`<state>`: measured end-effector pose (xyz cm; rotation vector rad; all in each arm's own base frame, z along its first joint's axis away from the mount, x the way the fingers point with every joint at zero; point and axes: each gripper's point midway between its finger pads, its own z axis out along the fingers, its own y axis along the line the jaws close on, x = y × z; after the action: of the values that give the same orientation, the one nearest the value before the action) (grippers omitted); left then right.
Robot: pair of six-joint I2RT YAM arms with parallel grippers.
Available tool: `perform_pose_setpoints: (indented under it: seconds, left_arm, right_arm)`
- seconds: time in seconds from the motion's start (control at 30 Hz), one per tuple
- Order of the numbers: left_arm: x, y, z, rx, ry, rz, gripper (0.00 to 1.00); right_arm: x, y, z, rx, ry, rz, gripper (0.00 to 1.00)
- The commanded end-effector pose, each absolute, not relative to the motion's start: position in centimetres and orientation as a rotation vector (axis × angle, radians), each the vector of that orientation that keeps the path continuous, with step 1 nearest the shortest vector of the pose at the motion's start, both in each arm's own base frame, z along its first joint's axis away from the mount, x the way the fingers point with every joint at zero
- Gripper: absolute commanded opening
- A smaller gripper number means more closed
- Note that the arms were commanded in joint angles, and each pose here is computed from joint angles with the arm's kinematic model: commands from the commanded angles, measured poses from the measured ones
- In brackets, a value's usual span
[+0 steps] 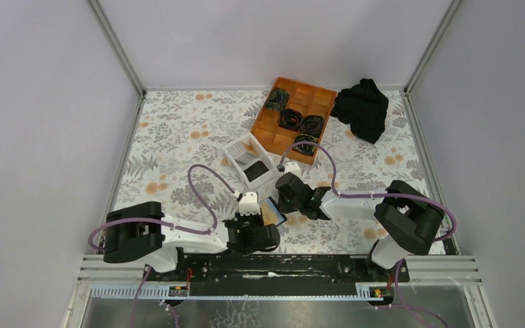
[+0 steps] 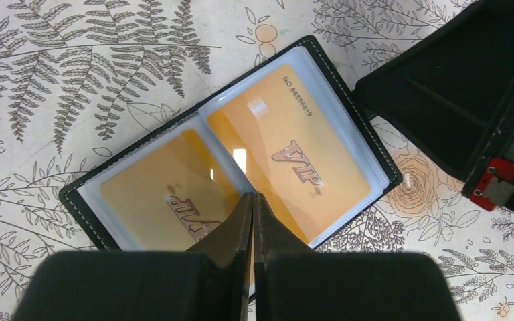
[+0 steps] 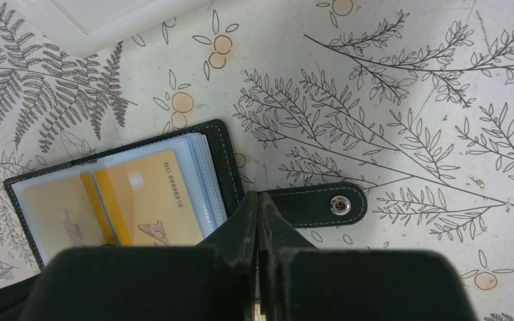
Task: Put the credit cards into the card holder
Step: Insert the credit card into the card holder.
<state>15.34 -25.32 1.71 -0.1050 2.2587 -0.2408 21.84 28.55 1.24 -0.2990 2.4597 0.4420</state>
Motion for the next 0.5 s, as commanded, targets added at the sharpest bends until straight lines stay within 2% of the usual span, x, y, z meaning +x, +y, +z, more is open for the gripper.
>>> perform_pose_setpoints:
  seconds: [0.0,0.47]
  left_arm:
    - [15.89,-27.06,2.53,-0.084,2.230,-0.271,0.02]
    - [16.86,-27.64,2.66,-0.090,2.220,-0.271,0.03]
  right_arm:
    - [21.37,28.30,0.67,-0.311,2.475,0.424,0.00]
    - [21.07,28.34,0.41,-0.313,2.482,0.432,0.00]
